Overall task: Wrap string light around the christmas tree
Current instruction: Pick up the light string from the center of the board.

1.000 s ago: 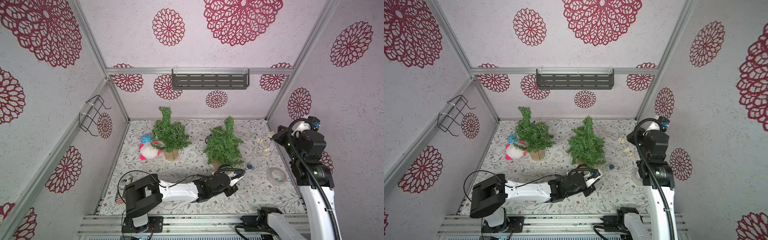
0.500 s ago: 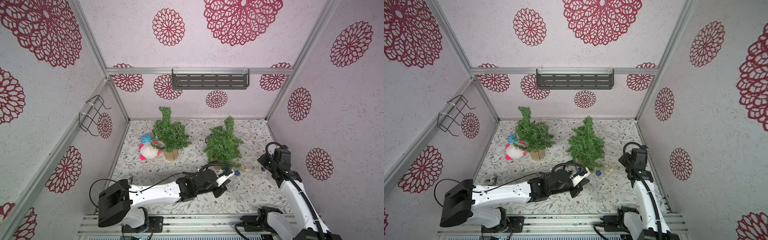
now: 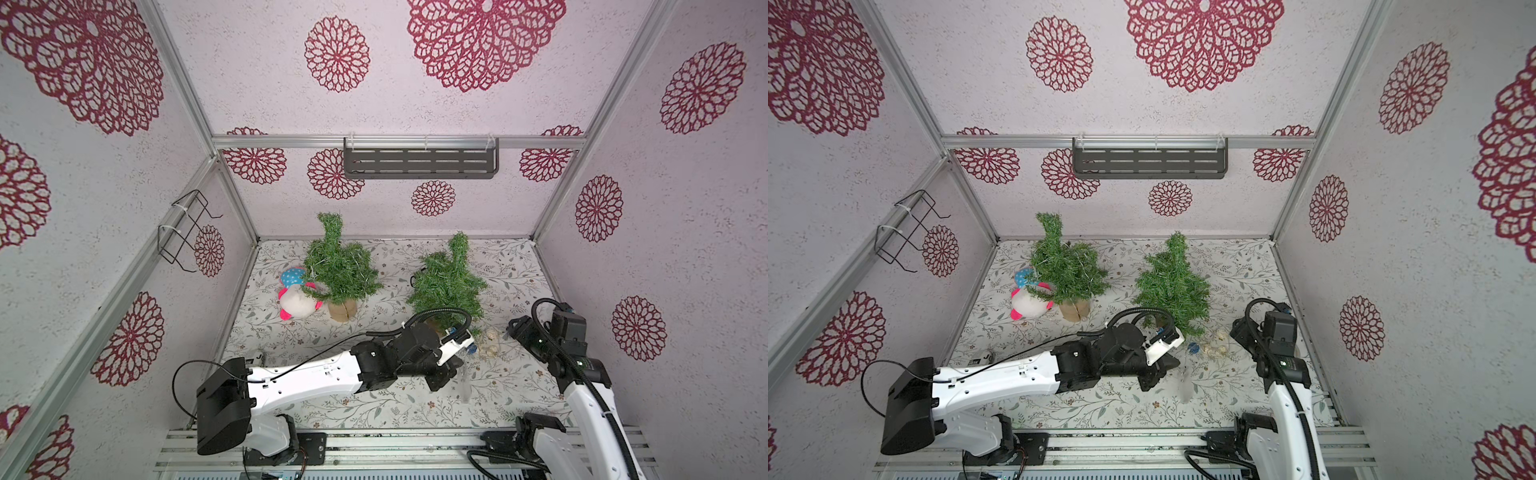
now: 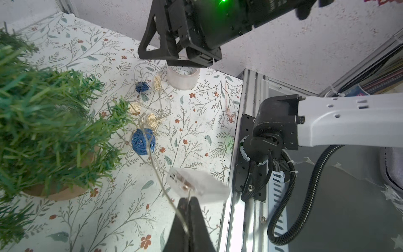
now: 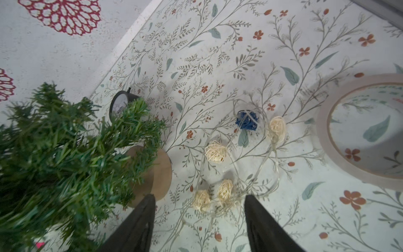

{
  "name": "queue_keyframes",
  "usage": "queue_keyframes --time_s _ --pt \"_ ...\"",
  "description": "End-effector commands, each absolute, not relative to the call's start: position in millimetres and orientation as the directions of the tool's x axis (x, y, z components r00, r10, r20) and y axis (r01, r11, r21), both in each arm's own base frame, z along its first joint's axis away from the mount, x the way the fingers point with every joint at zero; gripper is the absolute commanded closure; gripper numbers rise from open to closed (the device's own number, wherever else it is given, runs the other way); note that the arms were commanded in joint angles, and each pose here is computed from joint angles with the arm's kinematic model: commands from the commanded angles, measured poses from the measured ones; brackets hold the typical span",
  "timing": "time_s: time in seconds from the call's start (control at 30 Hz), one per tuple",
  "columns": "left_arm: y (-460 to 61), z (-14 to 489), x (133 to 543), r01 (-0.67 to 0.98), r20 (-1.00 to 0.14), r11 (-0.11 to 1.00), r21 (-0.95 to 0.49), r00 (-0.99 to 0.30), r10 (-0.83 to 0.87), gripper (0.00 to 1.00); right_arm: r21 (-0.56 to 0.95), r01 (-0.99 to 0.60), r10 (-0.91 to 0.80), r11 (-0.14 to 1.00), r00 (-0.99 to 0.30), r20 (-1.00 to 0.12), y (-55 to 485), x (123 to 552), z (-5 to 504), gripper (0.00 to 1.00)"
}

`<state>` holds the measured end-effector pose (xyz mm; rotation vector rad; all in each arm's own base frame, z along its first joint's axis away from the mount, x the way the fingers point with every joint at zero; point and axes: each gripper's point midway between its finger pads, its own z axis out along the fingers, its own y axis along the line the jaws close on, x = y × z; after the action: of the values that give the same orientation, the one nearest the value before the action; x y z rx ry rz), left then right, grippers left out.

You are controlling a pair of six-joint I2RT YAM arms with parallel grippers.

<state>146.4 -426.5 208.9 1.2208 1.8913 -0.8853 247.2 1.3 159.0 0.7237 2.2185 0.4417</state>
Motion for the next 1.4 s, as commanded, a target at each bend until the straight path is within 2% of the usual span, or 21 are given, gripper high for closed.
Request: queue_keyframes --time_s 0.0,0.07,0.17,0.33,0.63,0.9,1.07,1.2,1.3,1.37 --pt "-429.7 219.1 145.8 0.933 -0.838 0.305 -0.191 -0.317 0.444 1.0 0.469 0.359 0.58 0.807 -0.633 -0.514 7.4 224.0 147.7 0.33" --pt "-429.4 223.4 143.9 0.936 -0.84 0.295 -0.193 -0.313 0.442 1.0 0.524 0.291 0.568 0.801 -0.647 -0.509 23.9 226.1 153.4 0.39" --pt "-429.6 228.5 143.1 0.937 -0.846 0.29 -0.193 -0.309 0.435 1.0 0.528 0.259 0.536 0.809 -0.695 -0.48 38.7 223.6 145.8 0.41" --pt "-431.8 230.1 143.1 0.936 -0.846 0.291 -0.199 -0.314 0.43 1.0 0.497 0.24 0.497 0.834 -0.717 -0.489 54.1 219.9 137.7 0.4" --pt "-436.8 231.2 141.8 0.942 -0.849 0.27 -0.198 -0.302 0.433 1.0 0.574 0.233 0.555 0.785 -0.677 -0.483 75.6 231.7 102.4 0.4" --pt "-438.0 225.8 123.9 0.949 -0.826 0.194 -0.247 -0.311 0.47 1.0 0.658 0.254 0.681 0.709 -0.486 -0.548 63.0 269.1 118.0 0.4" --pt "-430.4 242.1 95.8 0.952 -0.836 0.056 -0.302 -0.292 0.465 1.0 0.709 0.298 0.76 0.639 -0.388 -0.521 54.4 283.5 120.2 0.4" --pt "-423.0 258.2 81.2 0.944 -0.842 -0.018 -0.328 -0.284 0.458 1.0 0.691 0.346 0.772 0.635 -0.296 -0.562 32.4 288.1 134.7 0.38" --pt "-414.6 263.3 88.2 0.949 -0.856 0.0 -0.316 -0.285 0.431 1.0 0.686 0.348 0.769 0.639 -0.282 -0.574 16.9 291.8 143.1 0.38" --pt "-410.5 260.2 103.0 0.955 -0.859 0.069 -0.289 -0.29 0.423 1.0 0.662 0.309 0.728 0.683 -0.357 -0.585 21.7 290.5 146.8 0.39"
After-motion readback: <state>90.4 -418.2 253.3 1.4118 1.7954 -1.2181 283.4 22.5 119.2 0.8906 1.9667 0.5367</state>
